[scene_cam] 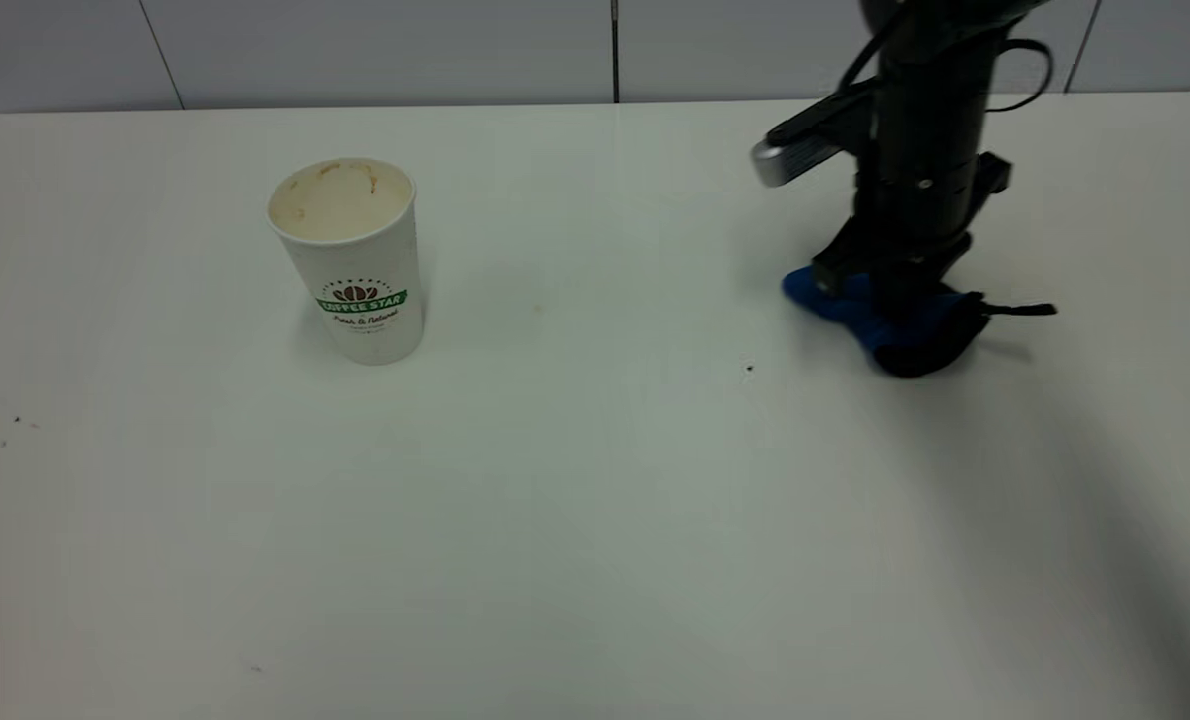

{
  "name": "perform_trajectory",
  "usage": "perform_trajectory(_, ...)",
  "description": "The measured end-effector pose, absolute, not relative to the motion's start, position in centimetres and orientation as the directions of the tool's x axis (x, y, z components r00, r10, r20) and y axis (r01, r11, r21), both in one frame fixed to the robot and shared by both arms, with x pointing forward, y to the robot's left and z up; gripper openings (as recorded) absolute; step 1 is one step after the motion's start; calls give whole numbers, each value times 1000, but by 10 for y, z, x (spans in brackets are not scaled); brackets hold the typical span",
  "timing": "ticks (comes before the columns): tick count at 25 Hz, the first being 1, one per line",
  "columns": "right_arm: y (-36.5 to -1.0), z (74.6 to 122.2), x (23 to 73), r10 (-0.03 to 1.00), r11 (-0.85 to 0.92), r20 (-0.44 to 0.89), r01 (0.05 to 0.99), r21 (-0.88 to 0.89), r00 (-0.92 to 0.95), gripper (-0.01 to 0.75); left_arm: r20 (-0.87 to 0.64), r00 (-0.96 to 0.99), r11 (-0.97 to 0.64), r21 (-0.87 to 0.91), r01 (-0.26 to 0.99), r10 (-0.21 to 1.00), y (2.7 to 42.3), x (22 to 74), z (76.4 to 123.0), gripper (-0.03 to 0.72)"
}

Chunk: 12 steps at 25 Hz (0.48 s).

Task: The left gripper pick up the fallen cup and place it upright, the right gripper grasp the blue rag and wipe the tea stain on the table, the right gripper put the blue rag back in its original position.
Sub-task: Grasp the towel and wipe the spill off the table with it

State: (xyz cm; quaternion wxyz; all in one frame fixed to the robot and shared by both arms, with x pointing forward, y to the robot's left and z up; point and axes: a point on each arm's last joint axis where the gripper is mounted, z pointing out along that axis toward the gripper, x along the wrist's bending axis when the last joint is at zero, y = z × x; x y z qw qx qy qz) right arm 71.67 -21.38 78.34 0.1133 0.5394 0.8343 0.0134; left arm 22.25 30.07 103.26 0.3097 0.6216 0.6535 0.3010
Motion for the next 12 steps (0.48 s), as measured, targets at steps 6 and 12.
perform_trajectory(6,-264,783,725,979,194,-105,963,189,-177,62,-30,-35,46,778,626,999,301,223,1033,524)
perform_trajectory(12,-288,783,729,994,102,-64,968,228,-90,194,-30,-35,46,778,626,999,301,223,1033,524)
